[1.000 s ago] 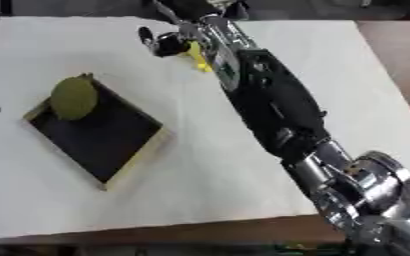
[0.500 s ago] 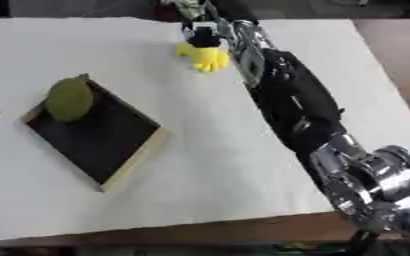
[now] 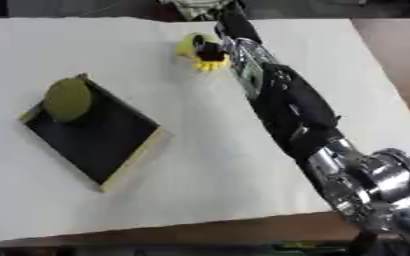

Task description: Pick up objects on the table and place them in the box.

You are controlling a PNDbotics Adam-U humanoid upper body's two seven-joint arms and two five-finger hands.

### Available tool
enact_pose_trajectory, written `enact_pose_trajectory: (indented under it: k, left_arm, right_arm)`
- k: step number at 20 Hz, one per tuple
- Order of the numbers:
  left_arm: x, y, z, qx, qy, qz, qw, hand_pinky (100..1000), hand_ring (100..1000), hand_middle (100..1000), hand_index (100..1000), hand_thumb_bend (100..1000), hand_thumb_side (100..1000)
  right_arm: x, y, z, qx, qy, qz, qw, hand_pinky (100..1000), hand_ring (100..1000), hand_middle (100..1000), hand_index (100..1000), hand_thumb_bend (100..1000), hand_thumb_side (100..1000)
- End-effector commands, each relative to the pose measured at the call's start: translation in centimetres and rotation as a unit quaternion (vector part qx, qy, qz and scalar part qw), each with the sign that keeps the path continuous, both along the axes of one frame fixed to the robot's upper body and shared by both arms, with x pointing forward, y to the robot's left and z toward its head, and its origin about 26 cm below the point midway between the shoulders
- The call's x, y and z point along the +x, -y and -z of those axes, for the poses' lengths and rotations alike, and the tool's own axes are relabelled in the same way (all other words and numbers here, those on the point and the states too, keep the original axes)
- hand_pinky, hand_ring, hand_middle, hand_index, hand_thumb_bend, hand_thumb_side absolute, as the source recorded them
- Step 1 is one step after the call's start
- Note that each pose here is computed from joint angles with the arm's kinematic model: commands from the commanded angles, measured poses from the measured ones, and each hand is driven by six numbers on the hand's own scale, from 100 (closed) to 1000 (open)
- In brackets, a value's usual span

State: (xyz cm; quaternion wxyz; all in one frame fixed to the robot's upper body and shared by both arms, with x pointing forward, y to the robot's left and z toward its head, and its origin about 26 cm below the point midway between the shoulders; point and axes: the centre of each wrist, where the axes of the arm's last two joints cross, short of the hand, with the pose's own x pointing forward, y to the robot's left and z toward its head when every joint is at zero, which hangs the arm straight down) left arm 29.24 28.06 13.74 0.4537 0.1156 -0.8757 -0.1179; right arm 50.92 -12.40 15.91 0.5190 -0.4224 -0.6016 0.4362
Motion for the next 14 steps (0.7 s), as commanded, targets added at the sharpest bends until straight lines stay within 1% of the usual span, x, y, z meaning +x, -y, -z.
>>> enact_pose_trajectory:
  k: [1, 4, 5, 9, 12, 13, 14]
  left_arm:
    - [0.0, 0.1, -0.5, 0.006, 0.009, 0.003, 1.0, 527, 876, 681, 791, 100, 691]
    - [0.0, 0.1, -0.6, 0.006, 0.01, 0.004, 1.0, 527, 876, 681, 791, 100, 692]
    - [0.0, 0.1, -0.5, 0.006, 0.009, 0.003, 1.0, 527, 876, 681, 791, 100, 692]
    - [0.0, 0.1, -0.5, 0.006, 0.009, 0.003, 1.0, 527, 877, 681, 791, 100, 692]
    - [0.0, 0.2, -0.6, 0.006, 0.01, 0.005, 1.0, 527, 877, 681, 792, 100, 692]
    - [0.0, 0.2, -0.6, 0.006, 0.01, 0.006, 1.0, 527, 877, 681, 792, 100, 691]
    - [0.0, 0.1, -0.6, 0.006, 0.011, 0.005, 1.0, 527, 877, 681, 792, 100, 691]
  right_arm:
    - [0.2, -0.1, -1.0, 0.004, 0.008, -0.003, 1.0, 833, 833, 875, 965, 100, 582]
    - [0.0, -0.6, -0.5, 0.007, -0.007, -0.027, 1.0, 845, 846, 884, 966, 100, 612]
    - [-0.1, -0.7, -0.4, 0.009, -0.011, -0.037, 0.999, 848, 848, 884, 967, 100, 638]
    - [-0.1, -0.9, -0.4, 0.011, -0.021, -0.066, 0.998, 855, 858, 893, 969, 100, 642]
    - [-0.2, -1.1, -0.3, -0.009, -0.031, -0.078, 0.996, 859, 863, 900, 970, 100, 654]
    - [-0.2, -1.2, 0.0, -0.02, -0.04, -0.081, 0.996, 862, 867, 906, 970, 100, 676]
    - [-0.3, -1.2, 0.2, -0.03, -0.05, -0.083, 0.995, 863, 869, 908, 969, 100, 678]
